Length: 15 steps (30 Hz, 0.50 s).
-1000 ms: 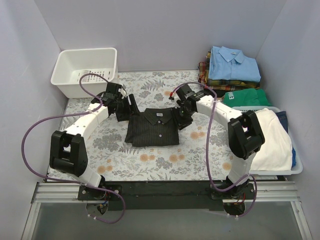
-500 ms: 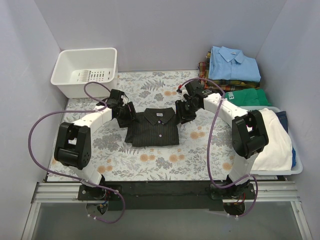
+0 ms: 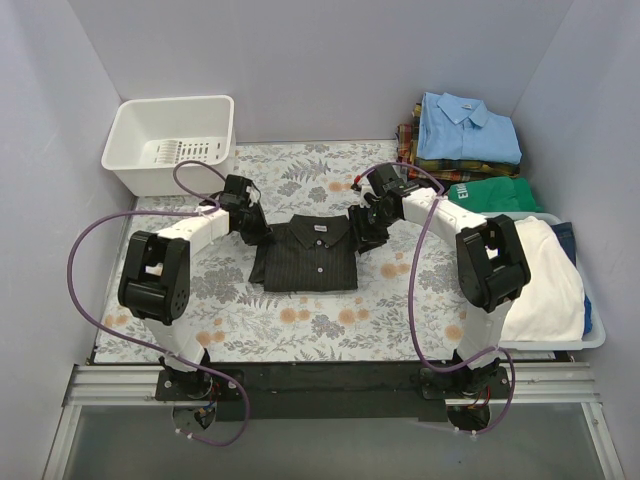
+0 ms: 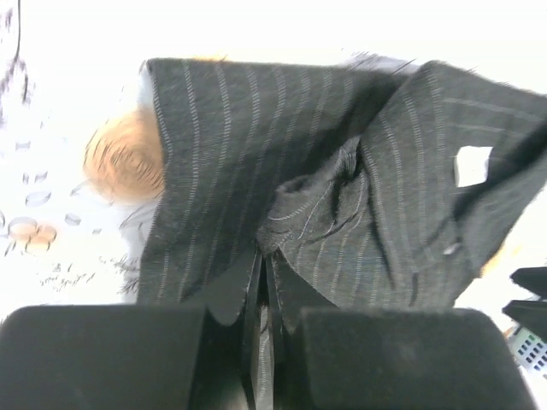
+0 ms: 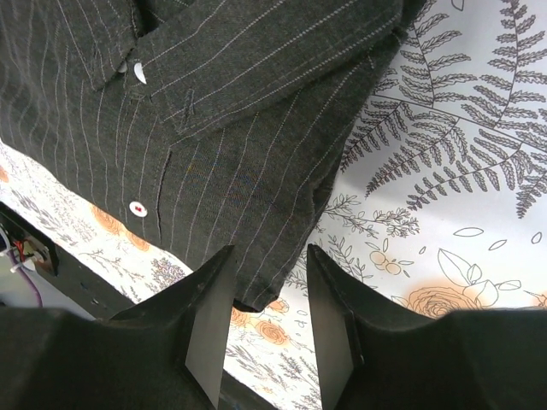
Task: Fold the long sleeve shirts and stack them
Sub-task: Fold the shirt
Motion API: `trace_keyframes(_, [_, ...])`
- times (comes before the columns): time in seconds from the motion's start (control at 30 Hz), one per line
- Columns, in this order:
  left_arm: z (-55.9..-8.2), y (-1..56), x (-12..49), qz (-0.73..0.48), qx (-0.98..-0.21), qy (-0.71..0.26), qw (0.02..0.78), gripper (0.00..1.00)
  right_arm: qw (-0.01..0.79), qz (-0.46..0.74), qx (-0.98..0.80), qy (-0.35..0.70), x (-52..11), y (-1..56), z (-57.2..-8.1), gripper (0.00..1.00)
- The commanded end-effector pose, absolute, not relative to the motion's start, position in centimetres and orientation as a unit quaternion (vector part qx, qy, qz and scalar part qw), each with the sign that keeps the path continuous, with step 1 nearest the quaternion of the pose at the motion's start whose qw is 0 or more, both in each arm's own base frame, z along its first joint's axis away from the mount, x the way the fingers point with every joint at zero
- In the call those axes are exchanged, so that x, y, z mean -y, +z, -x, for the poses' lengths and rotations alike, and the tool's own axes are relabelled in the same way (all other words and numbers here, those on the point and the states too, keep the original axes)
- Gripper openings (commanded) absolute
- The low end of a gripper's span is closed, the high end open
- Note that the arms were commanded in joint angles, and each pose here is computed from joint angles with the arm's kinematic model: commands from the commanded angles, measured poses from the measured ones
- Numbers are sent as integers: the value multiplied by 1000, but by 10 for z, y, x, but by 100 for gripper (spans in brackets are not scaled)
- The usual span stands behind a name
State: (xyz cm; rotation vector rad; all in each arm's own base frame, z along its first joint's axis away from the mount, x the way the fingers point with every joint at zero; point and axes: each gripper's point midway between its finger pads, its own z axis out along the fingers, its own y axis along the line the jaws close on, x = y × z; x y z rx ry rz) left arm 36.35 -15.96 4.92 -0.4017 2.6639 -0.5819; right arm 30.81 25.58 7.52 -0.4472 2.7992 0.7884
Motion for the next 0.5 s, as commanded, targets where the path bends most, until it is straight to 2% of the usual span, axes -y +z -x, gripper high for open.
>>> trace_keyframes(0.0, [-392, 98, 163, 119, -929, -227, 267, 0, 90, 149, -945, 277, -260, 69, -306, 46])
trace_keyframes(0.23, [-399, 137, 157, 116, -910, -227, 326, 0, 85, 147, -945, 279, -261, 66, -307, 45])
trace_keyframes(0.47, [-415, 129, 135, 157, -909, -167, 347, 0, 83, 147, -946, 278, -263, 63, -309, 45])
